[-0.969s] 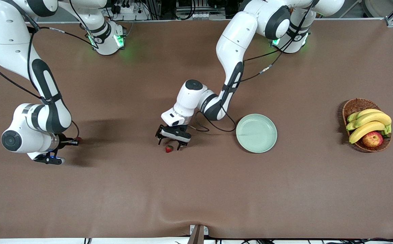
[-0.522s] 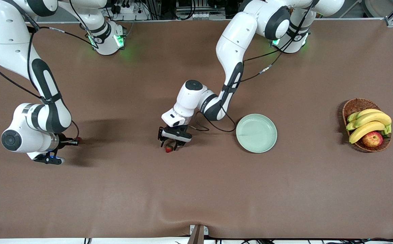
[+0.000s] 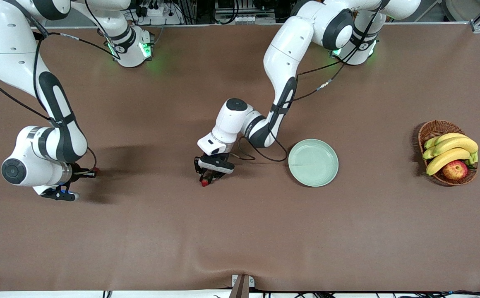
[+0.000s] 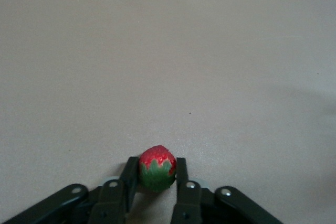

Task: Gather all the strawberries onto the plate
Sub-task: 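Lift the strawberry with the left gripper while the right gripper carries another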

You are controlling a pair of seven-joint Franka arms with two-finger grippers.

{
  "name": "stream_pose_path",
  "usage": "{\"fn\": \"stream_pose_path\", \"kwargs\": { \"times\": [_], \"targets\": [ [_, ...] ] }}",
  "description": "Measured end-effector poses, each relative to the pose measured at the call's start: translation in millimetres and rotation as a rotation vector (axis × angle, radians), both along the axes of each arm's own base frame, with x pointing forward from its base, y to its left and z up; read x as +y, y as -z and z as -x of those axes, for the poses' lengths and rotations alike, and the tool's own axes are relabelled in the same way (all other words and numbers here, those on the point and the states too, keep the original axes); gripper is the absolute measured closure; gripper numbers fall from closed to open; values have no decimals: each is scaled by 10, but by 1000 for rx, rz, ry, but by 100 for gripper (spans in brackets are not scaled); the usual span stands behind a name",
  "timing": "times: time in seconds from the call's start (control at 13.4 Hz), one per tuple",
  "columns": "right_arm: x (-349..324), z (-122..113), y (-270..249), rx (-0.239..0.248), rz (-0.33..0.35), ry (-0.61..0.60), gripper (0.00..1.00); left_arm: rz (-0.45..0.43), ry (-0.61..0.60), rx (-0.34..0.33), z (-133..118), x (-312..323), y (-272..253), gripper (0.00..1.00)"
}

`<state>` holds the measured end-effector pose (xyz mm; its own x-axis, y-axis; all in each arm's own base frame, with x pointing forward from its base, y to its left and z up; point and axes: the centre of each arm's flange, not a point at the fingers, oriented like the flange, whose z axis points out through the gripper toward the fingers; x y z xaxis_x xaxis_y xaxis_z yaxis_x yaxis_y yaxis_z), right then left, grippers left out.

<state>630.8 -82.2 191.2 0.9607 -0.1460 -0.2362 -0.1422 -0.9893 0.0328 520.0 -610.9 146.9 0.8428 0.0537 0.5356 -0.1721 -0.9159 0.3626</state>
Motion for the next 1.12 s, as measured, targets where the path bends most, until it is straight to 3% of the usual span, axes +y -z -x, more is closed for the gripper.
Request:
{"fn": "stream_pose_path", "kwargs": {
  "times": [0.22,0.52,0.82,1.12],
  "targets": [
    [10,-11,-40,20,-9,9,73,34,-30,7,-8,-23,-55,69],
    [71,-147,-302,52,-31,37,73,107,-66,-20,-168,-62,-670,69],
    [434,-261,-538,90,-61,132,73,46,-166,58,-500,374,-1239,69],
    [1301,-370,-843,119,-114,286,73,-74,-251,183,-768,1261,-1794,69]
  ]
}}
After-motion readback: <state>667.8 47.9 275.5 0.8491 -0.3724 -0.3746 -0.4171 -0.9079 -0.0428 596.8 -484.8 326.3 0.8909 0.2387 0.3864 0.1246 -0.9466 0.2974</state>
